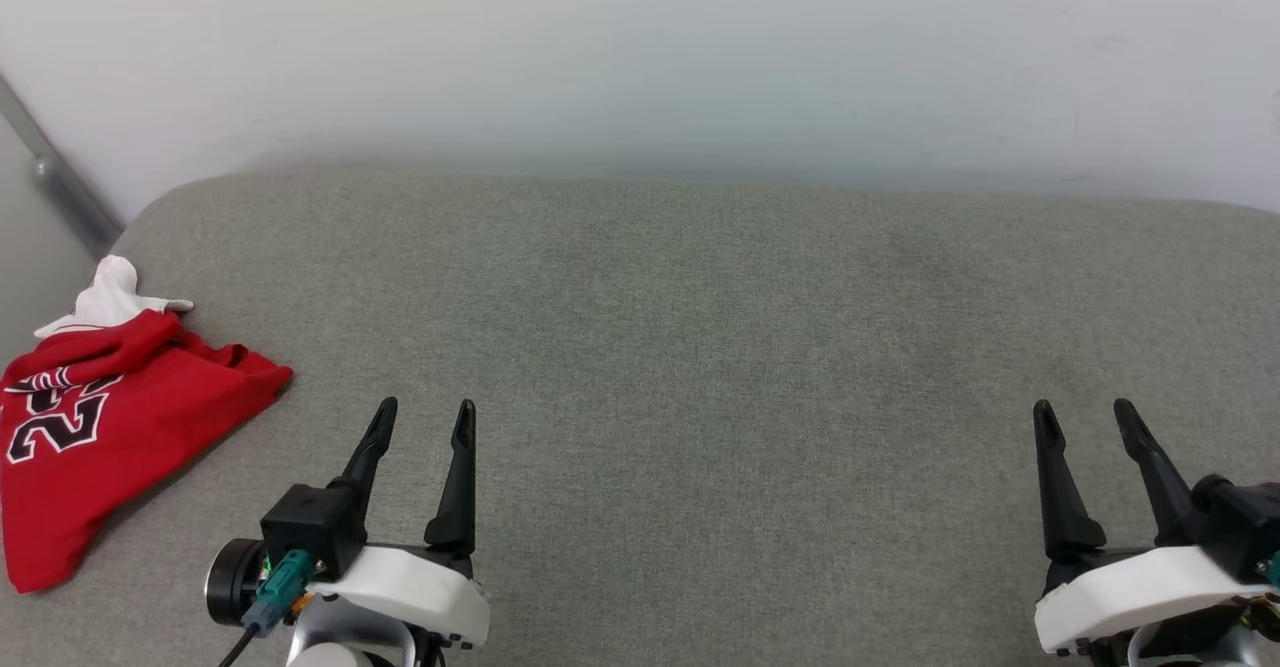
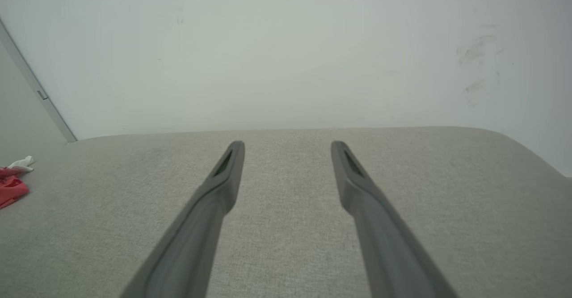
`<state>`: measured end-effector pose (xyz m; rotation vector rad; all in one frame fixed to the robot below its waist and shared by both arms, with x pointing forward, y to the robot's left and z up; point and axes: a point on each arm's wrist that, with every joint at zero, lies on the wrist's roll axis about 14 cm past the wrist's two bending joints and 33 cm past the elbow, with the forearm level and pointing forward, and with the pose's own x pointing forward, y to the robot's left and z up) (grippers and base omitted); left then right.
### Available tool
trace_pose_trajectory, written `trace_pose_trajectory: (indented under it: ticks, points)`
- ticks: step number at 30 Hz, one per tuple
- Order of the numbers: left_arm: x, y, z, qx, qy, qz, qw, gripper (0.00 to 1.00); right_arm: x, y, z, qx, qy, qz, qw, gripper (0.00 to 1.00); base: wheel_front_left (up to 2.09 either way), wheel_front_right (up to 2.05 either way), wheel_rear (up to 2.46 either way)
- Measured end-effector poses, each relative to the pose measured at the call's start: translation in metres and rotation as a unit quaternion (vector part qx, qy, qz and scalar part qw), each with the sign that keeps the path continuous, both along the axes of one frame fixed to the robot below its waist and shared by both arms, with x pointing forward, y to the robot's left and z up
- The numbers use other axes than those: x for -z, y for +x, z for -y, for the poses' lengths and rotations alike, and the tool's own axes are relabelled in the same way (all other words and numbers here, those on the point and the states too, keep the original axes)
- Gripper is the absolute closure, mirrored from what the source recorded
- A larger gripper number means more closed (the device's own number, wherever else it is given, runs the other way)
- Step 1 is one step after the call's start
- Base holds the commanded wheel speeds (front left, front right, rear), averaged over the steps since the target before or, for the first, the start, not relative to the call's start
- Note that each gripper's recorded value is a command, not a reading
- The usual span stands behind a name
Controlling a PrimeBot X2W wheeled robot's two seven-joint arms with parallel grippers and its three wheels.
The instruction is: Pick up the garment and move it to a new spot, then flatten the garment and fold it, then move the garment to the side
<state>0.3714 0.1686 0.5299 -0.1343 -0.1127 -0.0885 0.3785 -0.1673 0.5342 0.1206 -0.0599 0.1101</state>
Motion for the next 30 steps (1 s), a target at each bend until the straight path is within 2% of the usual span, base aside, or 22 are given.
trace_pose_trajectory:
  ticks: [30]
  points:
    - [-0.0007,-0.0040,0.0036,0.002,0.061,0.020,0.998,0.00,-0.0048,-0.0011,-0.0025,-0.002,-0.087,0.022,0.996,0.00,0.00,0.00,0.00]
